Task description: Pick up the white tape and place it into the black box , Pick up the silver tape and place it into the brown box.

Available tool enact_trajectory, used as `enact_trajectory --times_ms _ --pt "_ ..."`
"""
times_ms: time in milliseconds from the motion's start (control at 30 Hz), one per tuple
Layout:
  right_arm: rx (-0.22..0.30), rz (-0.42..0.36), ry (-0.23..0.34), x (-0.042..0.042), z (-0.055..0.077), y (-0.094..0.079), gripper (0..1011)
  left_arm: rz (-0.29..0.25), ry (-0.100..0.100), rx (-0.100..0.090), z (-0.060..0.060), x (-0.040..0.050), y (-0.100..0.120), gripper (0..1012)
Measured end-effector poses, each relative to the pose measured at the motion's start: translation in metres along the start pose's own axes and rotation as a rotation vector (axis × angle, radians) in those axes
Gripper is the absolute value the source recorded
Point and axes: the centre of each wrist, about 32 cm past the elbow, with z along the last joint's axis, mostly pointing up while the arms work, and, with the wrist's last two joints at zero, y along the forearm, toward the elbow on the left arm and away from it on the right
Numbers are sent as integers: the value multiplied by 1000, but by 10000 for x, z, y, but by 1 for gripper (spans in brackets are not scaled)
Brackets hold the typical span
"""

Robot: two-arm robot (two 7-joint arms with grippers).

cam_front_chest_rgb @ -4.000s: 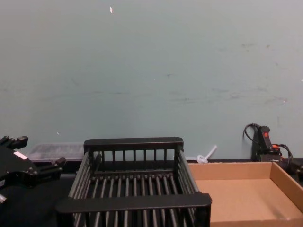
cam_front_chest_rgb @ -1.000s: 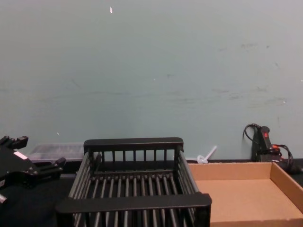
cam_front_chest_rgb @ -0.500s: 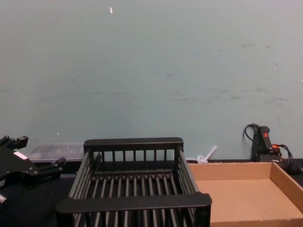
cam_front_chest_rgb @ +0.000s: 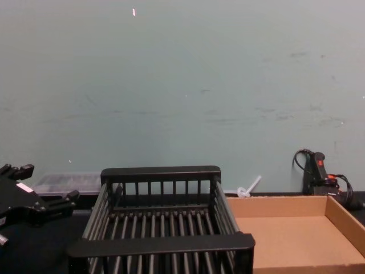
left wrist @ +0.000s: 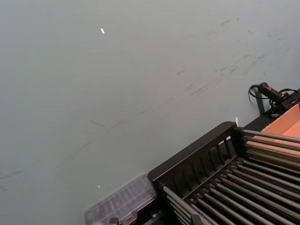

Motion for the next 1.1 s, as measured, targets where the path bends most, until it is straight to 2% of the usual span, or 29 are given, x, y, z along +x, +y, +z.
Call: enact_trajectory --times_ms 500,1100 --pt "-9 -3 -5 43 28 122 1002 0 0 0 0 0 0 1001" --pt "-27 -3 -10 5 18 151 1002 0 0 0 0 0 0 1001"
